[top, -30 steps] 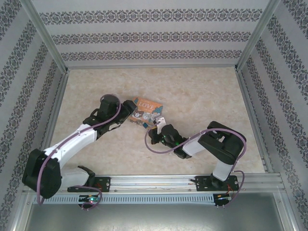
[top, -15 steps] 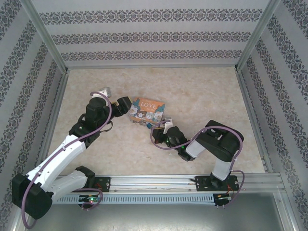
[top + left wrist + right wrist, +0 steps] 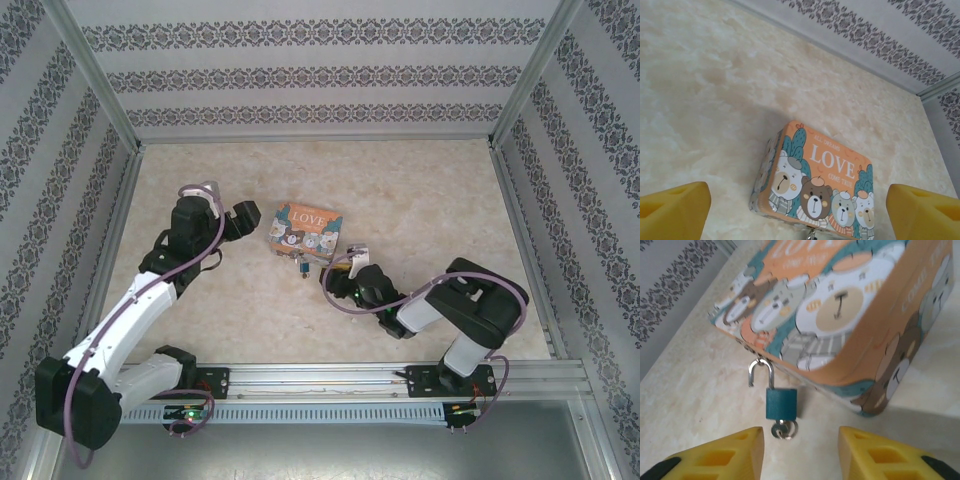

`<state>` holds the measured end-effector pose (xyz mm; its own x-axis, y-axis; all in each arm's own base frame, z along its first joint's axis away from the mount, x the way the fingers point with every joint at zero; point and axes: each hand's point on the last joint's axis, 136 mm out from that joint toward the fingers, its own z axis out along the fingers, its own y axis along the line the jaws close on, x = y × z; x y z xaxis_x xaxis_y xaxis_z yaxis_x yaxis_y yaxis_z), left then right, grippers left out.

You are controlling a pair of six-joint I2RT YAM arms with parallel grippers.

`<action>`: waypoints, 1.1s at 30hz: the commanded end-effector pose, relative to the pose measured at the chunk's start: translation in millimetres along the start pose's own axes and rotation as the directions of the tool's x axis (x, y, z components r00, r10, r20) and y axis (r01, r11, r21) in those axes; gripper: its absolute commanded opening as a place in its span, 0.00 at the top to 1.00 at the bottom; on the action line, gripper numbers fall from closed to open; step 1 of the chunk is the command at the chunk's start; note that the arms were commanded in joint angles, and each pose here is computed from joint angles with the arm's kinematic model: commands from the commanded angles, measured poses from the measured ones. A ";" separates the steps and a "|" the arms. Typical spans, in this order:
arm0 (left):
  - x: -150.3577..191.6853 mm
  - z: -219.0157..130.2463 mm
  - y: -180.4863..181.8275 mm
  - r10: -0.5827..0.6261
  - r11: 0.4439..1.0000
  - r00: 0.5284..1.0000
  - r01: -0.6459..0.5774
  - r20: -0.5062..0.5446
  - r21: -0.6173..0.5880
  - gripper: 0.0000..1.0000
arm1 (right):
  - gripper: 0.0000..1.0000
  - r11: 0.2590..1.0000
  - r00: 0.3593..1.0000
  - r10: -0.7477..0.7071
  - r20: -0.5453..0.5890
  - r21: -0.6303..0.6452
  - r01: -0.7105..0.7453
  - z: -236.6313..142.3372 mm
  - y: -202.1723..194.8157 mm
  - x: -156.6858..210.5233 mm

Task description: Unlock the padlock with the key

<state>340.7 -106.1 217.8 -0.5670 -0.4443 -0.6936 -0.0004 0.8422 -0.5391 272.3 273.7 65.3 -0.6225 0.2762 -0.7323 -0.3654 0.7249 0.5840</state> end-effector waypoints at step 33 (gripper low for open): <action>118.1 116.3 37.9 -0.151 0.968 0.799 0.239 -0.582 0.077 0.38 | 0.02 0.968 0.979 0.164 -0.117 -0.173 -0.183 34.6 28.9 -45.1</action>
<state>386.0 -162.0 69.4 -0.9231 -0.2935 -0.2485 -0.0354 0.7082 -0.7051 305.0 298.7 95.6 -0.7607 0.3446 -0.5501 -0.3116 0.5496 0.7751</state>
